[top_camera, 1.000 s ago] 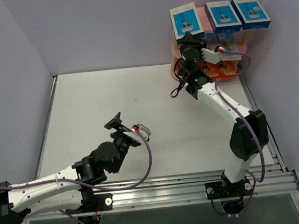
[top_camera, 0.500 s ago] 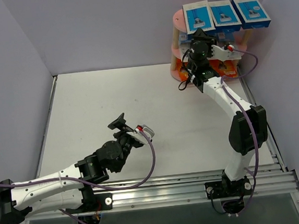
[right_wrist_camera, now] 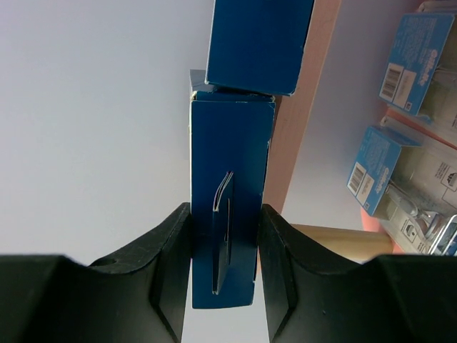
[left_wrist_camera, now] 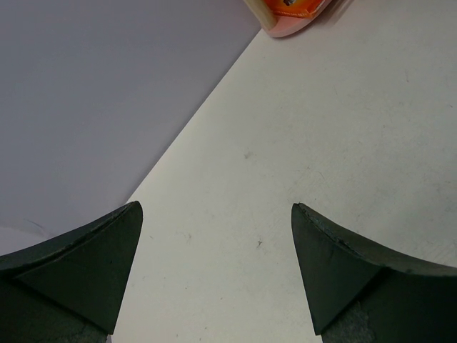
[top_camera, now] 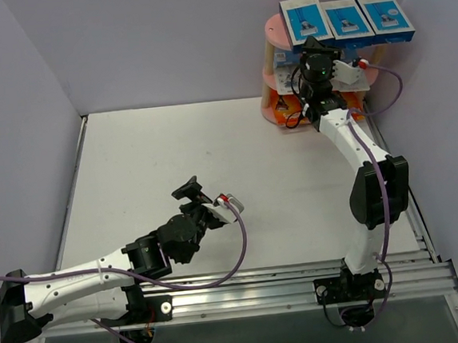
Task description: Place and organize the shaving razors onto the shelf
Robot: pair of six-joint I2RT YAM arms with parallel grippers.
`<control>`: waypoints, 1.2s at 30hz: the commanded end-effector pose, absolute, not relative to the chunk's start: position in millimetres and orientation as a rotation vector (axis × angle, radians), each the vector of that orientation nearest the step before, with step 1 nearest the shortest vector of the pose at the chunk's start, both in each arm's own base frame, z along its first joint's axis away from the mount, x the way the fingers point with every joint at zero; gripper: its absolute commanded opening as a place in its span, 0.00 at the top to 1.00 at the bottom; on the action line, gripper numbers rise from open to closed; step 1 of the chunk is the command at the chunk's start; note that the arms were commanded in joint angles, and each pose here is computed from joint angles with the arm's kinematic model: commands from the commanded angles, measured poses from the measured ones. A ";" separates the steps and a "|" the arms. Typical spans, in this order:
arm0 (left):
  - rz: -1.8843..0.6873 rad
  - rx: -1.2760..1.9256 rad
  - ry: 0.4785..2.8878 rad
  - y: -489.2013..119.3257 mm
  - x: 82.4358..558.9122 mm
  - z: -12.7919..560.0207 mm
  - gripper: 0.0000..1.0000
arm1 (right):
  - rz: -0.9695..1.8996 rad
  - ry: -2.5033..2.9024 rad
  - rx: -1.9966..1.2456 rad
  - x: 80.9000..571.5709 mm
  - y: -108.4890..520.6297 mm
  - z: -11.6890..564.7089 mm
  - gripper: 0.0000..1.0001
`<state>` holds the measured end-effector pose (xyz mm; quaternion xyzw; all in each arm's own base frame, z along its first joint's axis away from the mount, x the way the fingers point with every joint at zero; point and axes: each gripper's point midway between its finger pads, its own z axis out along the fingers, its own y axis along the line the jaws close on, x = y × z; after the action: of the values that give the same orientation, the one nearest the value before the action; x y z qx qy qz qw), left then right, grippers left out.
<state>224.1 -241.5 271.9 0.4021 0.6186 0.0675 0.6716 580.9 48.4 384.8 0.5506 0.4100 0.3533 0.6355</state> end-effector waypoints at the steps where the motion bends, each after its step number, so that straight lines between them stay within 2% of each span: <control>1: 0.118 0.868 1.385 -246.1 225.2 288.8 0.06 | 0.904 0.853 1.235 579.8 48.0 423.0 1.00; 10: 0.113 0.891 1.392 -251.0 224.9 284.1 0.06 | 0.908 0.858 1.244 586.6 49.9 420.2 1.00; 21: 0.104 0.898 1.397 -253.0 224.4 282.7 0.06 | 0.919 0.841 1.265 590.4 49.2 415.9 0.91; 30: 0.104 0.908 1.400 -254.5 224.3 280.7 0.06 | 0.932 0.838 1.262 589.2 50.0 419.1 0.52; 36: 0.104 0.909 1.402 -254.7 224.3 280.4 0.06 | 0.938 0.832 1.252 585.8 50.5 426.1 0.39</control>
<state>223.5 -249.9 260.7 0.4257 0.6215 0.0674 0.6542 591.9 55.0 385.5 0.5568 0.4055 0.3815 0.6164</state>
